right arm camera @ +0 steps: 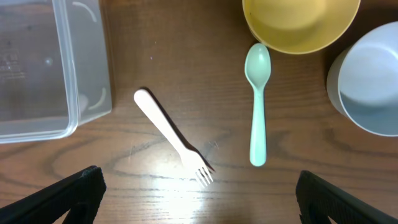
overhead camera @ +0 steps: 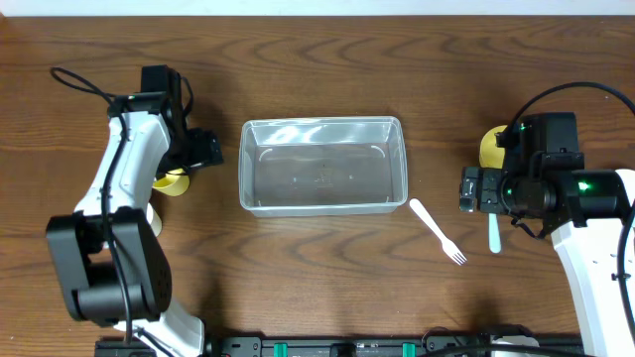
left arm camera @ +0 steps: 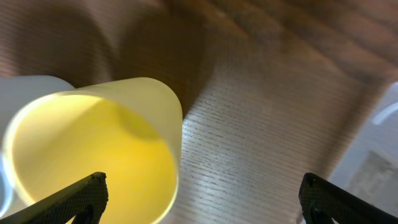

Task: Pack container
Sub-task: 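Move the left gripper to the yellow cup and grasp its rim, then carry the yellow cup into the container's back-left corner and release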

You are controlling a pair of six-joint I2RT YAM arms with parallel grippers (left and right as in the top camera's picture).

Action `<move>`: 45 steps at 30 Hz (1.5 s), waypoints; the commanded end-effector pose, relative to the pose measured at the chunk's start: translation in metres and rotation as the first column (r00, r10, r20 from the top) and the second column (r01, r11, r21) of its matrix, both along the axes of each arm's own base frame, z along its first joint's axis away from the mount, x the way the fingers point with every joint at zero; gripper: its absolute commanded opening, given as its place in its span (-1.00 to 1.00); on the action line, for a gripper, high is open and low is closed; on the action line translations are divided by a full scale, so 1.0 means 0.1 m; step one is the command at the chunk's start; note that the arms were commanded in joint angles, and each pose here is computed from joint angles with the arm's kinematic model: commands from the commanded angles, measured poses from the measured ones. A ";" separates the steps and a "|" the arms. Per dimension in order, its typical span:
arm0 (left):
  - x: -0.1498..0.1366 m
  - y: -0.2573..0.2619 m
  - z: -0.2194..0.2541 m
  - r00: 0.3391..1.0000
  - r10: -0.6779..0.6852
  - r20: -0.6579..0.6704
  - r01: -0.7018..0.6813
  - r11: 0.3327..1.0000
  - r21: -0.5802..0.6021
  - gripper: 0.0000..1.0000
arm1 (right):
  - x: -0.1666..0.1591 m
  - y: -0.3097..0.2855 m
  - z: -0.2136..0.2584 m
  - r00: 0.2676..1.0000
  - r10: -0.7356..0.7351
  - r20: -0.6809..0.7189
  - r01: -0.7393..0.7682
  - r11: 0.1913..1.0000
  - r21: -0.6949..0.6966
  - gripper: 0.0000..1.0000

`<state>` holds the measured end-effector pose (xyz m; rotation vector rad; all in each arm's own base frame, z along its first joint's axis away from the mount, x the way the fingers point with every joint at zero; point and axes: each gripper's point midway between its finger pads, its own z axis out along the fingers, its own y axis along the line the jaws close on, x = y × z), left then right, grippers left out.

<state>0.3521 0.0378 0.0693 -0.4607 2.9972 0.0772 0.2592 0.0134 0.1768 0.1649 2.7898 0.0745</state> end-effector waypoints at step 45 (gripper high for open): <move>0.08 -0.16 0.53 0.996 -0.061 0.061 0.060 0.998 0.015 -0.88 | -0.04 -0.04 0.02 1.000 -0.017 -0.017 0.017 1.000 -0.012 0.99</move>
